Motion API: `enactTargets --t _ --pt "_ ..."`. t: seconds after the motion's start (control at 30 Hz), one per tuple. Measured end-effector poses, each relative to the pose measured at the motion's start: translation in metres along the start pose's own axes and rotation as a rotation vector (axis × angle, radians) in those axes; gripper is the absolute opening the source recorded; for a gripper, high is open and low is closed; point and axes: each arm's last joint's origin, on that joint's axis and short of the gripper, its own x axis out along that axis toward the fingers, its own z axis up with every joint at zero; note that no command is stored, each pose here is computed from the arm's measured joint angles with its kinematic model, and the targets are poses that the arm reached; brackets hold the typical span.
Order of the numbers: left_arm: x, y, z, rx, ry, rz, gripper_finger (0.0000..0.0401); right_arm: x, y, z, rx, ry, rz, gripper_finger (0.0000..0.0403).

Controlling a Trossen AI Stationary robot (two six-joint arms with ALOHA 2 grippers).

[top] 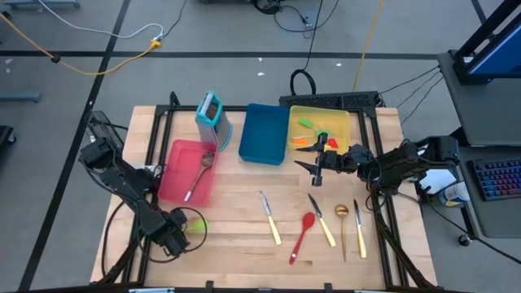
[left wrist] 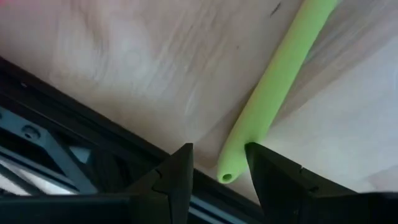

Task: Pick & Place Kitchen Items
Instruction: Put the green serving spoon into the pink bin

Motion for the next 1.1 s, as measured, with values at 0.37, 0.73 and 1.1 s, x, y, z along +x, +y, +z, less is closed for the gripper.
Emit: enactTargets --t 0.37,0.73,1.1 --pt "-0.012 -0.008 0.002 0.030 0.005 -0.071 0.0161 0.000 0.000 0.001 -0.001 -0.007 -0.002 0.0180" --pt "-0.010 -0.012 0.002 -0.014 -0.094 -0.096 0.0161 0.000 0.000 0.000 -0.001 -0.004 -0.001 0.0180" --pt "0.002 -0.019 -0.002 -0.041 -0.107 -0.128 0.0102 0.000 0.000 0.000 -0.001 0.000 0.000 0.0180"
